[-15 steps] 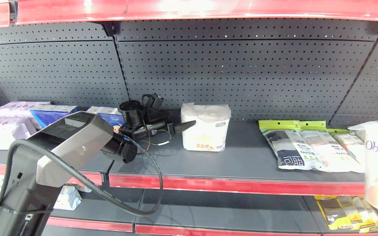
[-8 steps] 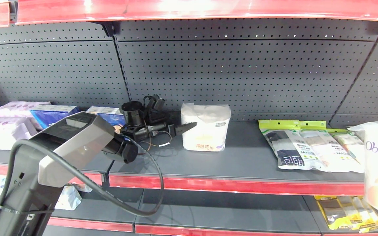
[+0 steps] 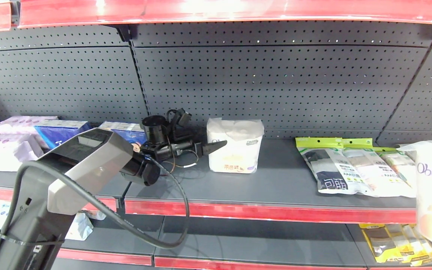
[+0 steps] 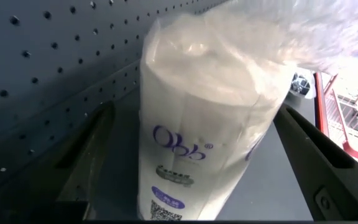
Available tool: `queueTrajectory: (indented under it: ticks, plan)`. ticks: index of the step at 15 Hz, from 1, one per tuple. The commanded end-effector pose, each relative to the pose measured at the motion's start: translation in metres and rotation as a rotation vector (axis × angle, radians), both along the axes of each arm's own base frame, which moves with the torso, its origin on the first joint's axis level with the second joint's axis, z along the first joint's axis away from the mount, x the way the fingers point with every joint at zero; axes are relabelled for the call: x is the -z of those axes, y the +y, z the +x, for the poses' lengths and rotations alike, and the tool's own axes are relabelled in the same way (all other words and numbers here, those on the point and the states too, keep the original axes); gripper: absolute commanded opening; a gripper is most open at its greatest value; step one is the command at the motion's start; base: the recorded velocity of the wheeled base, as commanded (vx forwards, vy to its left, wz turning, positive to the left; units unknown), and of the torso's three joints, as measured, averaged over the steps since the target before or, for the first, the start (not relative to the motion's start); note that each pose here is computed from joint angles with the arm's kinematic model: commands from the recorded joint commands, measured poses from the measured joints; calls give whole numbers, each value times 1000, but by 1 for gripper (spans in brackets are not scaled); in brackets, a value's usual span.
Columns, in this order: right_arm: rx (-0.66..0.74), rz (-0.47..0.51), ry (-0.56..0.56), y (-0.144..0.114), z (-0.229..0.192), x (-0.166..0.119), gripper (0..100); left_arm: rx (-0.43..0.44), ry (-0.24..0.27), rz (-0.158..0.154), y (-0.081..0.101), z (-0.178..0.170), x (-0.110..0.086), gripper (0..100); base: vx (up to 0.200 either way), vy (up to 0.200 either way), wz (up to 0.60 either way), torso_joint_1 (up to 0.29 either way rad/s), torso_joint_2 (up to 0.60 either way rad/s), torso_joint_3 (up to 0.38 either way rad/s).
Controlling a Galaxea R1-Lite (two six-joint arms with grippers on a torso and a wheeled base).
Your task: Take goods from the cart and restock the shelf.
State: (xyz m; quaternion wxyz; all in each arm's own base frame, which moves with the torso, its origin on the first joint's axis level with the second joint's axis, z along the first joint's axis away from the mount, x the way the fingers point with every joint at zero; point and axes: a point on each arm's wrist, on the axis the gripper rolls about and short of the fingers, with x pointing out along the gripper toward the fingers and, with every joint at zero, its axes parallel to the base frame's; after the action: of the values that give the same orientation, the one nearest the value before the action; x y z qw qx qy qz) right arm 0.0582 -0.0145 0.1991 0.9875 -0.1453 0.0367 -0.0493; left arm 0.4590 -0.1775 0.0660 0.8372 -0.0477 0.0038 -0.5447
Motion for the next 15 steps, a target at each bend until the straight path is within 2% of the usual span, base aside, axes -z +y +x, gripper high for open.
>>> queueTrajectory:
  ticks: [1, 11, 15]
  plan:
    - [0, 1, 3, 0, 1, 0, 0, 4, 11, 3, -3, 2, 5, 100, 0, 0, 0, 0, 0, 0]
    - [2, 1, 9, -1, 2, 1, 0, 20, 29, 14, -13, 6, 4, 100, 0, 0, 0, 0, 0, 0]
    - [2, 1, 9, -1, 2, 1, 0, 24, 24, 13, -17, 11, 14, 100, 0, 0, 0, 0, 0, 0]
